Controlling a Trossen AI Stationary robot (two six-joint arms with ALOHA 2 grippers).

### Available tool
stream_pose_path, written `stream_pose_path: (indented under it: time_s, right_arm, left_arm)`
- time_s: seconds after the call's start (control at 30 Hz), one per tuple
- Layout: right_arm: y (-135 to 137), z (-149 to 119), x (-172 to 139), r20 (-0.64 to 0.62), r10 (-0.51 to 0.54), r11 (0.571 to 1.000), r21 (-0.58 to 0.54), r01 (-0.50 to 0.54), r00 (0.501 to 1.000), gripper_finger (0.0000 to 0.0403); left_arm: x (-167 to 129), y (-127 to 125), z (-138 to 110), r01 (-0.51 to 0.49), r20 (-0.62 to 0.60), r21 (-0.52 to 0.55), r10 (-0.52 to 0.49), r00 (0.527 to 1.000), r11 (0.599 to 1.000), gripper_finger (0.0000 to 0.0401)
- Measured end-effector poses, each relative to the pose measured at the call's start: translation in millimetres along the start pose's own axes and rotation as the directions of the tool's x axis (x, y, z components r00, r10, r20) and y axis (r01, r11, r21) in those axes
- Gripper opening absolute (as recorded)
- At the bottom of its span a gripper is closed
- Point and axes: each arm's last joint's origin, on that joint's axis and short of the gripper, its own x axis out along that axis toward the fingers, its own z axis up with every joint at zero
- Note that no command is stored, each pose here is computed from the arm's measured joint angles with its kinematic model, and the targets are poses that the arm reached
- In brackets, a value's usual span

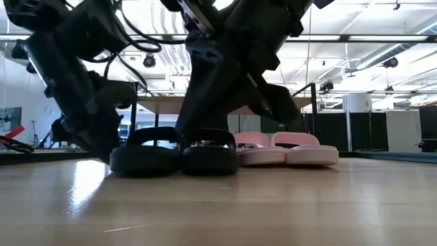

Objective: Pick and place slides into the shelf
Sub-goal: Move the black slides to the center of the table, then put the black slide under the shelf

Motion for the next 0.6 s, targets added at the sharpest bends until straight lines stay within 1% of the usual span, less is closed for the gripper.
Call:
stream_pose_path:
  time_s: [0.13, 0.23, 0.3, 0.37, 0.43, 0.53, 0.6]
  right_arm:
    - [1.9, 0.8, -0.1, 0.011, 0.018, 1.000, 0.003, -0.018, 1.000, 0.0008]
    - [1.8, 1.3, -0.1, 0.020, 0.014, 1.000, 0.003, -0.014, 1.000, 0.0008]
    - [1.2, 2.3, 0.1, 0.022, 0.012, 1.000, 0.005, -0.012, 1.000, 0.0008]
    - [0.3, 3.4, 1.6, 0.026, 0.011, 1.000, 0.008, -0.011, 1.000, 0.0008]
    - [-1.2, 4.3, 4.2, 0.029, 0.011, 1.000, 0.013, -0.011, 1.000, 0.0008]
    - [-0.6, 6.0, 6.9, 0.043, 0.036, 0.999, 0.016, -0.037, 0.998, 0.0009]
    - [-0.2, 8.7, 11.0, 0.068, 0.057, 0.998, 0.008, -0.057, 0.996, 0.0008]
  left_arm:
    - [-5.2, 0.4, -0.3, 0.026, -0.042, 0.022, -0.025, 0.999, 0.999, 0.0000]
    - [-19.0, -1.5, -6.0, 0.036, -0.073, 0.028, -0.034, 0.997, 0.999, 0.0000]
    - [-34.1, -4.3, -10.7, 0.060, -0.083, 0.035, -0.057, 0.995, 0.998, 0.0000]
    - [-50.6, -11.5, -15.0, 0.132, -0.063, 0.024, -0.130, 0.990, 0.991, 0.0000]
    - [-67.3, -18.3, -23.8, 0.214, -0.043, 0.054, -0.212, 0.976, 0.975, 0.0000]
    - [-88.2, -29.5, -38.2, 0.349, -0.024, 0.121, -0.349, 0.937, 0.929, 0.0000]
    - [-98.2, -34.1, -50.1, 0.410, -0.041, 0.173, -0.410, 0.911, 0.895, 0.0000]
